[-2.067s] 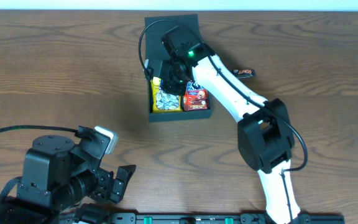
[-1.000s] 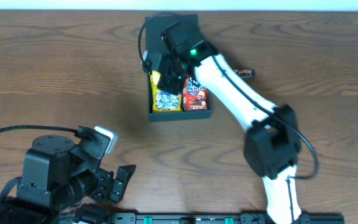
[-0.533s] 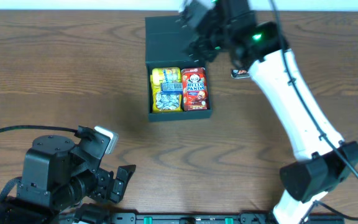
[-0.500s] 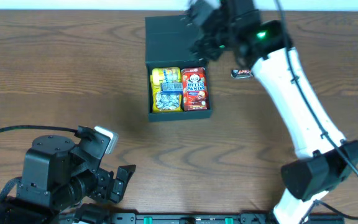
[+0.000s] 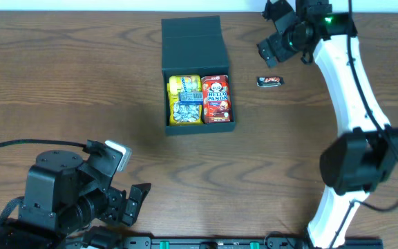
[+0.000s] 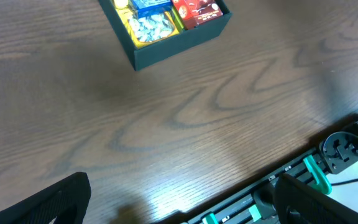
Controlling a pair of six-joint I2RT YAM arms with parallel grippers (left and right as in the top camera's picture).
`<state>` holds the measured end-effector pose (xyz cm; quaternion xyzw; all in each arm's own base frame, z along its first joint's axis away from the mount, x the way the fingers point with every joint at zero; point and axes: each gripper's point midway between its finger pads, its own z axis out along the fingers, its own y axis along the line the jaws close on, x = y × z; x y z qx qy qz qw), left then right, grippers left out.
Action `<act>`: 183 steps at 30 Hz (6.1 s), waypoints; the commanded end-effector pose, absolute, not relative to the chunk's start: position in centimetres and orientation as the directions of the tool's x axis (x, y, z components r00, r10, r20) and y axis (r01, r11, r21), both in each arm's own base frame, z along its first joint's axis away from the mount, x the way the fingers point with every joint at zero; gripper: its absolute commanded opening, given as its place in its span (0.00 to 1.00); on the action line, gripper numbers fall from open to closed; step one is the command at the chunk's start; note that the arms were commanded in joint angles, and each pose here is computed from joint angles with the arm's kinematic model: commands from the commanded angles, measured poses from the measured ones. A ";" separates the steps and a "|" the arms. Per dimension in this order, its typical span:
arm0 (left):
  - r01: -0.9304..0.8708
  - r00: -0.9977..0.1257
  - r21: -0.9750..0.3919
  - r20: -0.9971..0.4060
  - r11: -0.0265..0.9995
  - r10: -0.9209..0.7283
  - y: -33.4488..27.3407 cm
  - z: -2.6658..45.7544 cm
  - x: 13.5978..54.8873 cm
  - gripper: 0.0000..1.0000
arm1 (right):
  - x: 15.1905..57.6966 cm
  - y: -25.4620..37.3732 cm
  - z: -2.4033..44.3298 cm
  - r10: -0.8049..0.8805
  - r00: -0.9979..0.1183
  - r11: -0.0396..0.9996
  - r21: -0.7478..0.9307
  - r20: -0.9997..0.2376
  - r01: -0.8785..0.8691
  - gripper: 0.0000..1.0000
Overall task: Pack container
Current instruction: 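Open the right gripper and move it to the Mars bar, then grasp the black Mars bar with the right gripper, then carry the Mars bar left and lower it into the box, then release the Mars bar and lift the right gripper out of the box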
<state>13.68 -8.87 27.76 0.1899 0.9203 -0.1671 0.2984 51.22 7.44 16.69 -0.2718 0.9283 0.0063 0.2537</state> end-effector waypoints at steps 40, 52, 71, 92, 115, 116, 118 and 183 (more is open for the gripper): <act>0.464 -0.740 -0.185 -0.619 0.866 0.264 -8.9 27.8 13.6 0.95 | 49.0 6.3 -0.2 -0.749 -0.639 0.651 -0.014 -0.175 -0.759 0.85; 0.464 -0.740 -0.185 -0.619 0.866 0.264 -8.9 27.8 13.6 0.95 | 49.1 6.4 -0.3 -0.748 -0.639 0.652 -0.018 -0.179 -0.758 0.40; 0.464 -0.740 -0.185 -0.619 0.866 0.264 -8.9 27.8 13.6 0.95 | 49.3 9.1 0.8 -0.558 -0.796 0.805 0.082 -0.234 -0.588 0.01; 0.464 -0.740 -0.185 -0.619 0.866 0.264 -8.9 27.8 13.6 0.95 | 45.5 22.7 23.7 -0.530 -0.526 0.613 0.128 -0.665 -0.779 0.01; 0.464 -0.740 -0.185 -0.619 0.866 0.264 -8.9 27.8 13.6 0.95 | 35.9 30.3 9.1 -0.926 -0.174 0.126 0.162 -0.334 -0.979 0.01; 0.464 -0.740 -0.185 -0.619 0.866 0.264 -8.9 27.8 13.6 0.95 | 35.9 30.3 8.7 -0.928 -0.177 0.127 0.170 -0.327 -0.977 0.01; 0.464 -0.740 -0.185 -0.619 0.866 0.264 -8.9 27.8 13.6 0.95 | 35.8 30.2 8.4 -0.930 -0.180 0.128 0.178 -0.320 -0.976 0.01; 0.468 -0.696 -0.160 -0.673 0.869 0.251 -9.0 28.9 15.0 0.95 | 37.1 17.4 33.1 -0.338 -0.704 0.872 0.074 -0.624 -0.484 0.01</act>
